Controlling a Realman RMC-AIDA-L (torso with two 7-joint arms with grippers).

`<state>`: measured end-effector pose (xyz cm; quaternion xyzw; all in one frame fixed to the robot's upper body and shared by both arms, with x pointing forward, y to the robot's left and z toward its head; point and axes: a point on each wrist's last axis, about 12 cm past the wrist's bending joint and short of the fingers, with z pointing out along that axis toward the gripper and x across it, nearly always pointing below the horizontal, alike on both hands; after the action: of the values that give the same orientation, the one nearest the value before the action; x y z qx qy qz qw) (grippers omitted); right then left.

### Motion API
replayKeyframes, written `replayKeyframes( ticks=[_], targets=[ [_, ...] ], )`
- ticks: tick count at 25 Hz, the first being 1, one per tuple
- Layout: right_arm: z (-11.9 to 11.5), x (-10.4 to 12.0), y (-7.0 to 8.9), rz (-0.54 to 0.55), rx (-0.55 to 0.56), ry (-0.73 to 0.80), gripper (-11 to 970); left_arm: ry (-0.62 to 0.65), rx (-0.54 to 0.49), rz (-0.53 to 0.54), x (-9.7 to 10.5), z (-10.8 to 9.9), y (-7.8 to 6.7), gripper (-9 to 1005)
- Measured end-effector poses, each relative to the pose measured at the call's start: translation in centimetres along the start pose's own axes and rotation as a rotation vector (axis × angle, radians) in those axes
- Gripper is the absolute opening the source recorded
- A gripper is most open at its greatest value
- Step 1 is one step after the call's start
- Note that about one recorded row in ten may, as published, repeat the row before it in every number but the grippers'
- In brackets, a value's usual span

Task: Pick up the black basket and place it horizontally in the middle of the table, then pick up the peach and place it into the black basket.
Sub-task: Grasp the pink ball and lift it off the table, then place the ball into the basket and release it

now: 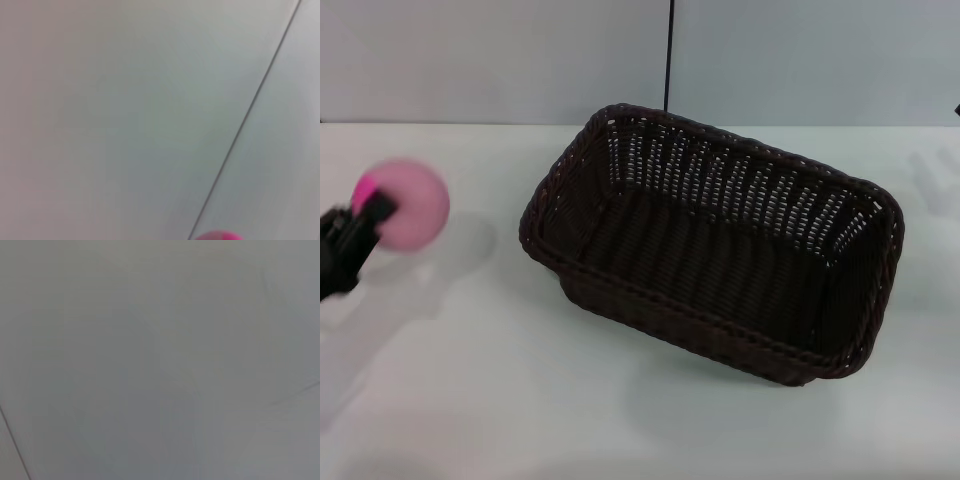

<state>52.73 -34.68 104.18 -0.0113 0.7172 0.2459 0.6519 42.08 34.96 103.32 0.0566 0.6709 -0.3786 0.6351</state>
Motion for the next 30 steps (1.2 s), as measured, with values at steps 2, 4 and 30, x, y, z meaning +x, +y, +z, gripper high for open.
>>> replayKeyframes(
  ticks=[2, 4, 30],
  targets=[
    [0.0, 0.2, 0.1, 0.004, -0.001, 0.001, 444, -0.064, 0.074, -0.025, -0.3, 3.6, -0.6, 212],
    [0.1, 0.3, 0.2, 0.008, 0.001, 0.003, 444, -0.063, 0.15, -0.042, -0.3, 6.2, -1.3, 190],
    [1.3, 1.0, 1.4, 0.012, -0.03, 0.02, 444, 0.283, 0.303, 0.145, 1.5, 12.5, -1.7, 45]
  ],
)
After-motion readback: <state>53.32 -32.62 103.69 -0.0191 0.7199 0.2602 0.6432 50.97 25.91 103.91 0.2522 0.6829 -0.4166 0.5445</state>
